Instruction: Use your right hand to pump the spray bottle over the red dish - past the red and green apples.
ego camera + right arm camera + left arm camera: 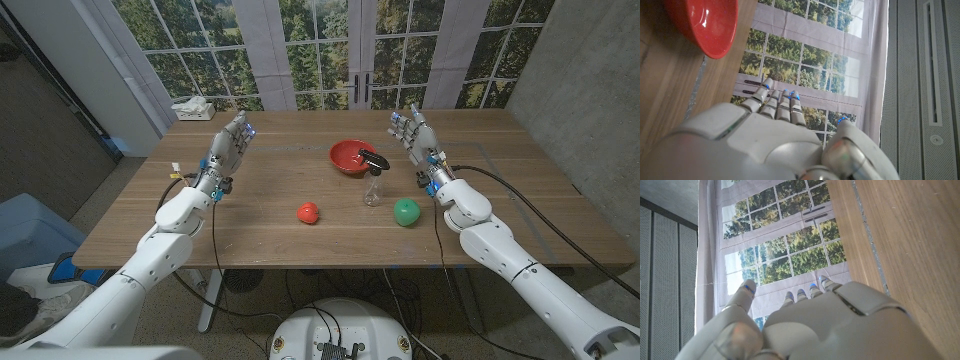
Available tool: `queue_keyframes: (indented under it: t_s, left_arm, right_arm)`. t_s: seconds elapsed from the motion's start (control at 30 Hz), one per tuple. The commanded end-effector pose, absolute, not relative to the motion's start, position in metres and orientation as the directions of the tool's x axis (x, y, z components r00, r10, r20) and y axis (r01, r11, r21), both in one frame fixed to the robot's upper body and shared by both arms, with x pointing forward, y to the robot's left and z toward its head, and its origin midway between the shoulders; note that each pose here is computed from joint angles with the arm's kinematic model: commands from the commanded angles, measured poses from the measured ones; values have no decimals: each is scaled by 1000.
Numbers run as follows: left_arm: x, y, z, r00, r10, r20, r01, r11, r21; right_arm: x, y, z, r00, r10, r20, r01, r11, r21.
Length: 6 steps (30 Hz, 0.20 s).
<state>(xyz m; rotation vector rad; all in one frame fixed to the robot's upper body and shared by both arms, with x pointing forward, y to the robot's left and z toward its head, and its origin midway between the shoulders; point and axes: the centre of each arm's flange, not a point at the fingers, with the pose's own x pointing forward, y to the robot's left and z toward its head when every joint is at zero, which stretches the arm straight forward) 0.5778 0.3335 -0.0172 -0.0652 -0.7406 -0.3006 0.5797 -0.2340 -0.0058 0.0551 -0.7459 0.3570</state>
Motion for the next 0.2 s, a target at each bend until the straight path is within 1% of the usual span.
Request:
queue_keyframes:
  t_s: [0.03, 0.2]
  left_arm:
    - [585, 350, -24, 705, -251, 663, 311, 950, 29]
    - [592, 353, -20, 709, -262, 655, 322, 946, 31]
  right_arm:
    - [576, -247, -10, 708, 202, 677, -300, 954, 29]
    - [571, -254, -12, 709, 143, 690, -265, 962, 73]
